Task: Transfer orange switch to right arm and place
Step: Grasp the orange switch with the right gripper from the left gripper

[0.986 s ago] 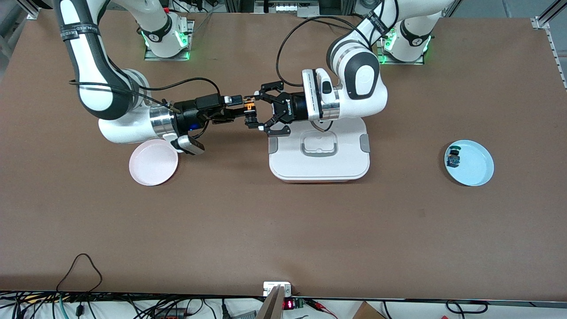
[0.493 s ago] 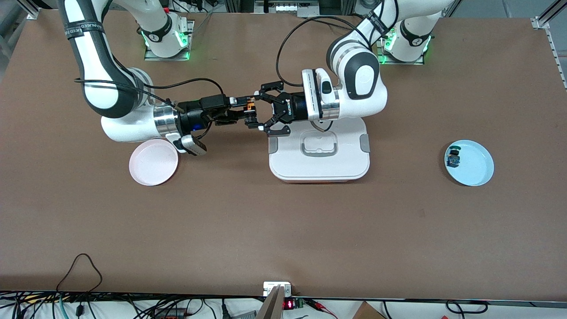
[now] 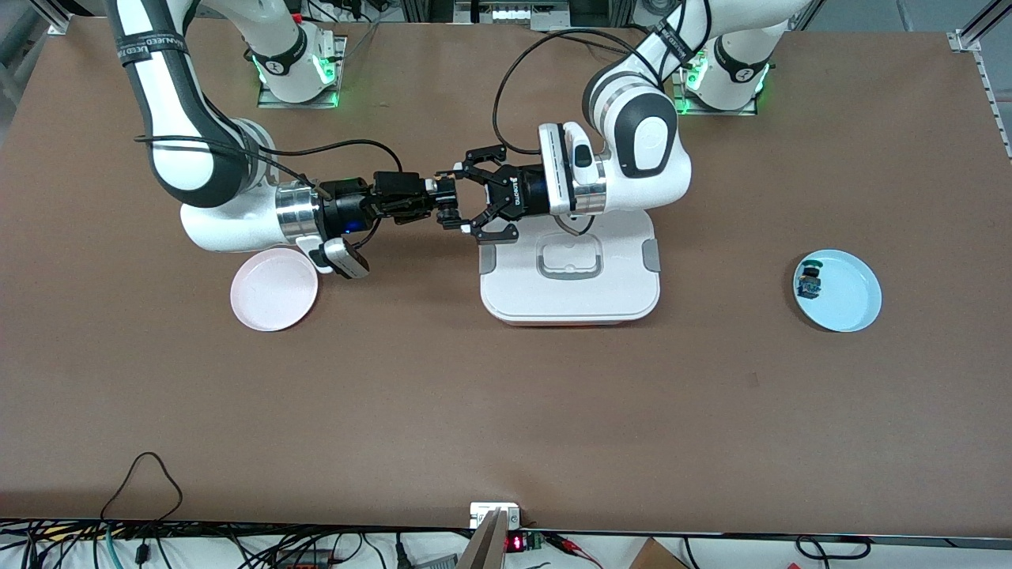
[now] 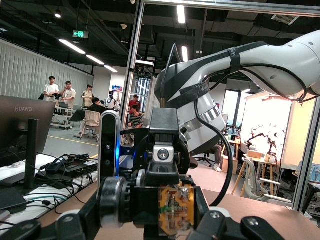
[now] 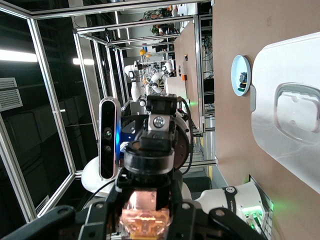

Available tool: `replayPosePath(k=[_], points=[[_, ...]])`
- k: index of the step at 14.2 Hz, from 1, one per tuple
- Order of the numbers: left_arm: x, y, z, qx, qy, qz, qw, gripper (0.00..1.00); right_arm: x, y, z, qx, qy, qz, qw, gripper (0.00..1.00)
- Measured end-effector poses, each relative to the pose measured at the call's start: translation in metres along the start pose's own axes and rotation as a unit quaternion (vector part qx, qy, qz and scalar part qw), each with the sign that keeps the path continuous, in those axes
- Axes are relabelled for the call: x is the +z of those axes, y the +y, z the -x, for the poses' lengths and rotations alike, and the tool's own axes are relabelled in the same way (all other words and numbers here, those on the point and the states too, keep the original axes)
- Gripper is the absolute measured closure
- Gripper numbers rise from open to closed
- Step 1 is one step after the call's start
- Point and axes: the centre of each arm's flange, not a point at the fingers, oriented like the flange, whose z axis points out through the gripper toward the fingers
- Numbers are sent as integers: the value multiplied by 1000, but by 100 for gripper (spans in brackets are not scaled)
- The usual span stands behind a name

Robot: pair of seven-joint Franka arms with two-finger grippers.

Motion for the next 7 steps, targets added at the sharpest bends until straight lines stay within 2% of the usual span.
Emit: replayPosePath(k=[4,5,7], points=[[0,0,0,4,0,0,1000,27,0,0,0,-4,0,0,1000,60],[0,0,0,4,0,0,1000,23,0,0,0,-6,1,1,1000,60],[0,0,0,2,0,0,1000,5,-1,0,-1,-8,4,3,1000,60]])
